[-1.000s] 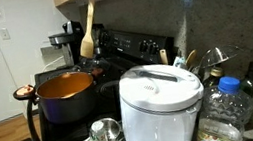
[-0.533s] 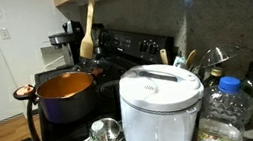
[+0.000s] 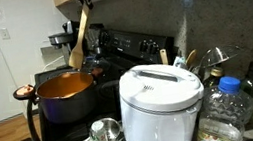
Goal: Take the spatula and stir the pot, then put it back in the rack
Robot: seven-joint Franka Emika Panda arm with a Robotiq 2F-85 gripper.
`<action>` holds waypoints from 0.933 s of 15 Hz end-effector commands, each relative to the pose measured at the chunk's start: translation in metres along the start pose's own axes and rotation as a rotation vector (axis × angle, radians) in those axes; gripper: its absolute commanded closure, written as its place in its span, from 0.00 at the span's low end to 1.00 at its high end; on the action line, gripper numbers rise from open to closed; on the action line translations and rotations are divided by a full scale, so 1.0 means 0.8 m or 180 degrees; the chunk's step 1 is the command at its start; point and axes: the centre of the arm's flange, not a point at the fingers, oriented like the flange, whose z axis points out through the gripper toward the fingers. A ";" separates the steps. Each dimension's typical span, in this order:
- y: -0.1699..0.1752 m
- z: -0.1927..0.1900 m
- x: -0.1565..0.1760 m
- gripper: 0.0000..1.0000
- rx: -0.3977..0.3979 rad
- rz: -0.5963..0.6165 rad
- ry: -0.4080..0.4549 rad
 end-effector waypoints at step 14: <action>-0.012 0.078 -0.160 0.92 -0.0197 -0.0003 -0.0781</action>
